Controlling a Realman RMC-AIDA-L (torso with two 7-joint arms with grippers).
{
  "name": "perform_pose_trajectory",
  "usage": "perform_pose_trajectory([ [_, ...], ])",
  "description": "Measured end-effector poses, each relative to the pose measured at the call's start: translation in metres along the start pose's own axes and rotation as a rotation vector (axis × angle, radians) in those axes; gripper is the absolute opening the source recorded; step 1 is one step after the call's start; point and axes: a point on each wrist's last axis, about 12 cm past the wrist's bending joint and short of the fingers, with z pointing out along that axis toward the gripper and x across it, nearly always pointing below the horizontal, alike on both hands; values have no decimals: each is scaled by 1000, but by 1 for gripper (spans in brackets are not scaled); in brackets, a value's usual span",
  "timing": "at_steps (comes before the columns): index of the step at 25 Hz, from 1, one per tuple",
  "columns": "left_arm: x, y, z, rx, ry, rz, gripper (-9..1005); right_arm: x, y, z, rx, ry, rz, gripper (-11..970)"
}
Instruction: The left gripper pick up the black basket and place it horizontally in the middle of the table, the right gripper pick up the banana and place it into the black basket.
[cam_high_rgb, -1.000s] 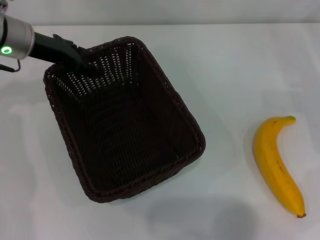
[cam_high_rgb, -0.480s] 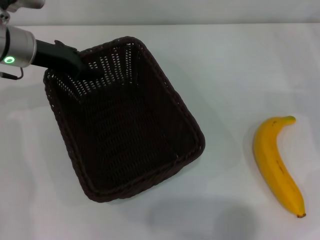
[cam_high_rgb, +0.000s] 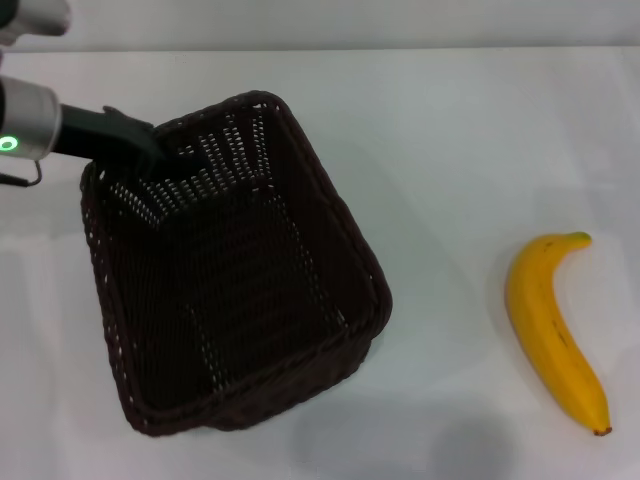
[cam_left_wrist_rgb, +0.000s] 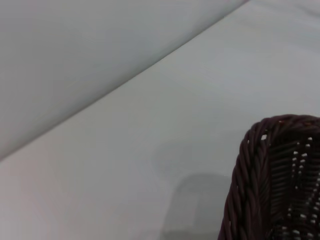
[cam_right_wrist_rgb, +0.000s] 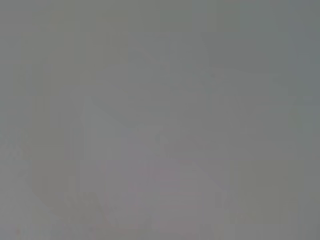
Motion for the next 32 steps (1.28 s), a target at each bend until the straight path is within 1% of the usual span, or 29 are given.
perform_pose_trajectory([
  [4, 15, 3, -14, 32, -44, -132, 435, 1, -1, -1, 1, 2, 4, 869],
  [7, 24, 7, -26, 41, -81, -272, 413, 1, -2, -2, 4, 2, 3, 870],
  [10, 32, 9, -36, 48, -126, -383, 350, 1, -2, -2, 4, 2, 3, 870],
  [12, 36, 10, -40, 52, -160, -440, 308, 1, -2, -2, 3, 2, 3, 870],
  [15, 43, 10, -44, 61, -214, -545, 282, 1, -3, -3, 5, 3, 2, 870],
  [16, 47, 10, -46, 66, -240, -602, 273, 1, -4, -3, 6, 1, 1, 870],
  [19, 56, 9, -51, 81, -323, -731, 253, 2, -6, -6, 6, -5, 1, 869],
  [21, 66, 10, -57, 86, -418, -850, 247, 3, -7, -8, 9, -6, 0, 869],
  [24, 82, 9, -63, 86, -527, -970, 237, 4, -10, -10, 14, -3, -2, 870],
  [25, 82, 9, -63, 86, -527, -970, 234, 4, -11, -11, 17, -2, -4, 870],
  [26, 93, 5, -63, 92, -566, -1037, 231, 4, -13, -12, 19, -2, -5, 870],
  [28, 99, 1, -61, 98, -583, -1079, 237, 4, -14, -13, 22, -2, -6, 869],
  [31, 106, -8, -52, 113, -593, -1126, 246, 4, -17, -13, 24, -3, -10, 869],
  [32, 108, -14, -44, 113, -594, -1145, 249, 4, -17, -13, 25, -3, -10, 869],
])
